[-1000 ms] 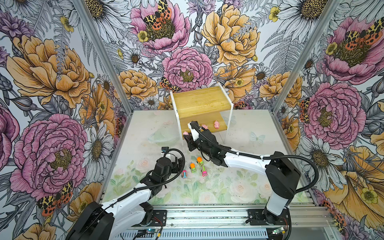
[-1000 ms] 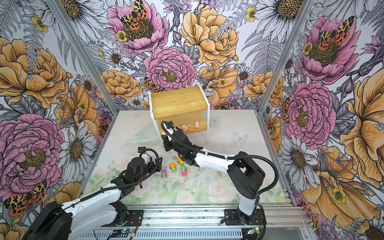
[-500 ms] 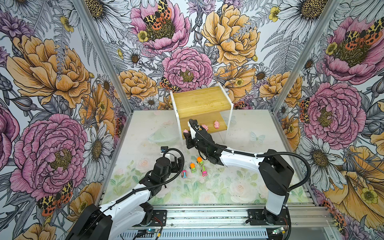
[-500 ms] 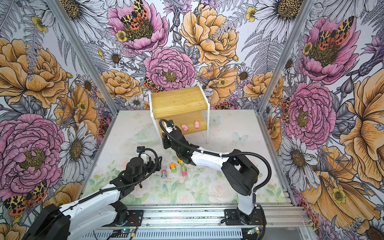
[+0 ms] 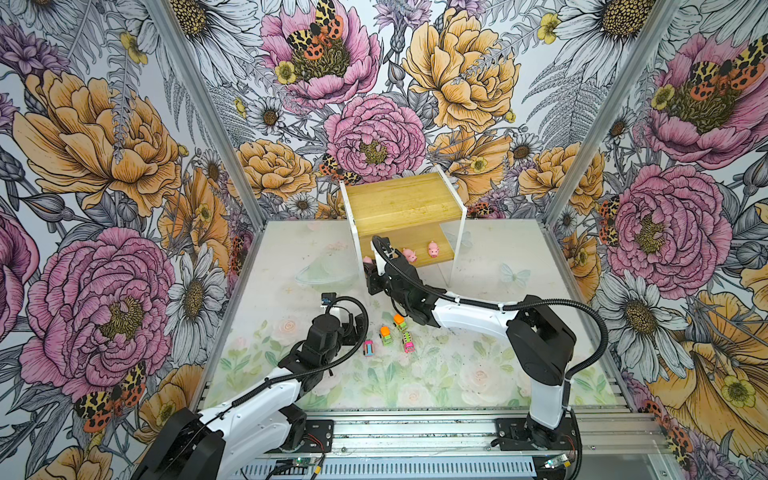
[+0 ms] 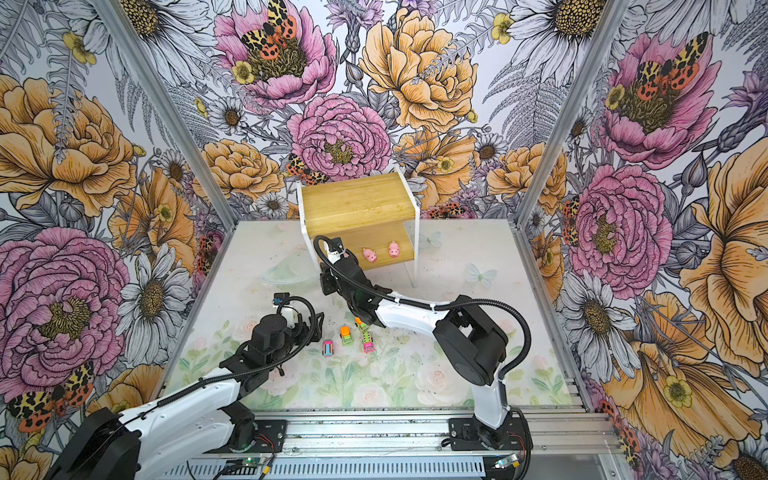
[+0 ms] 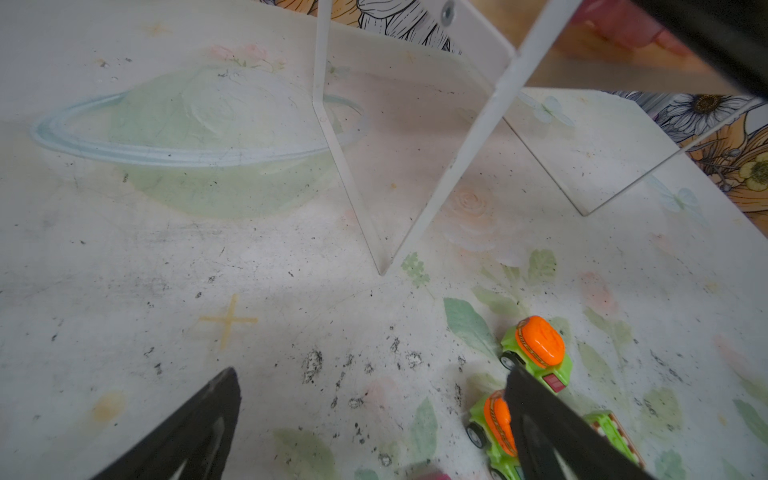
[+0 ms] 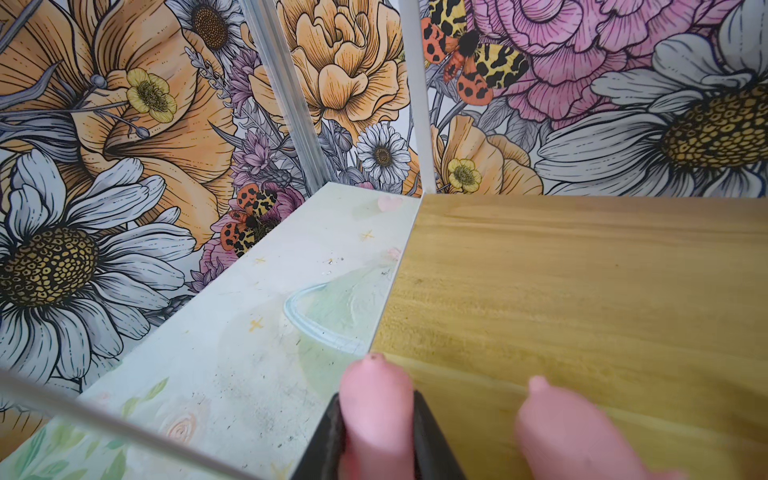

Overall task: Place and organize the plastic toys onto the shelf
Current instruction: 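Place the pig at the end of the row and open the right gripper, then withdraw the right gripper from the shelf and move it over the toy trucks, then close the right gripper on the pink truck with green roof, then lift the truck and carry it above the upper shelf with the right gripper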

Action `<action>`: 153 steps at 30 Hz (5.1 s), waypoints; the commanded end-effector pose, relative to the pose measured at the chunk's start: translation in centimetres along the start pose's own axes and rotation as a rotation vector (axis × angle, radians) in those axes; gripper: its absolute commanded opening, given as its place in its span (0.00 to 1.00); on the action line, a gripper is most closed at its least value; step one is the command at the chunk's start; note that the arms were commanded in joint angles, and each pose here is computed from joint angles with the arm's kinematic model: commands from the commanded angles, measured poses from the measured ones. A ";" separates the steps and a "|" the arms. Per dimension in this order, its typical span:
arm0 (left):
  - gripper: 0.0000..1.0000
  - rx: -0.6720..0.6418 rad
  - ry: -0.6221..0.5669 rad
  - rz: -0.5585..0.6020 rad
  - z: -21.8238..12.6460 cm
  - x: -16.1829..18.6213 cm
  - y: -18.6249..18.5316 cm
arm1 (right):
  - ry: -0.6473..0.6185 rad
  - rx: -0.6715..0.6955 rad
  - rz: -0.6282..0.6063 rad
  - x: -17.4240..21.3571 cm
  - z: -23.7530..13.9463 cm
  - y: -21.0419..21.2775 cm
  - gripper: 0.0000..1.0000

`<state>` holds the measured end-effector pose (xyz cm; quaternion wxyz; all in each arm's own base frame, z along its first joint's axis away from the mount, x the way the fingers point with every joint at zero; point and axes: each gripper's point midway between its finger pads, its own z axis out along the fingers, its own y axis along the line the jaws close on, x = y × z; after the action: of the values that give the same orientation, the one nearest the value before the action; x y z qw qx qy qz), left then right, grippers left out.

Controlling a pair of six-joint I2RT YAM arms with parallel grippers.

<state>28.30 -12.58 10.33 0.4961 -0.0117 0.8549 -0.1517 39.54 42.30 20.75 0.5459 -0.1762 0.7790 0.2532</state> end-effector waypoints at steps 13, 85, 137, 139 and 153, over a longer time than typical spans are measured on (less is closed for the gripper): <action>0.99 0.015 -0.006 0.000 -0.1 0.0 -0.1 | -0.002 0.027 -0.016 0.4 1.8 -0.1 0.27; 0.99 0.025 0.020 -0.001 0.3 0.2 -0.2 | 0.469 -0.117 -0.006 18.0 -13.6 -3.7 0.55; 0.99 0.050 0.022 0.009 0.3 -1.0 -1.1 | 0.445 -0.181 0.001 7.2 -18.6 -0.9 0.23; 0.99 0.052 0.017 0.011 0.2 -1.2 -1.1 | 0.406 -0.174 -0.021 4.0 -19.2 -0.9 0.23; 0.99 0.042 0.021 0.017 0.2 -1.0 -0.6 | 0.130 -0.124 -0.089 -12.5 -20.3 -2.4 0.24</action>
<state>28.70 -12.92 10.28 0.4796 0.0002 0.8627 -0.1602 28.31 29.42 36.23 0.4767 -0.2592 0.7893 0.2874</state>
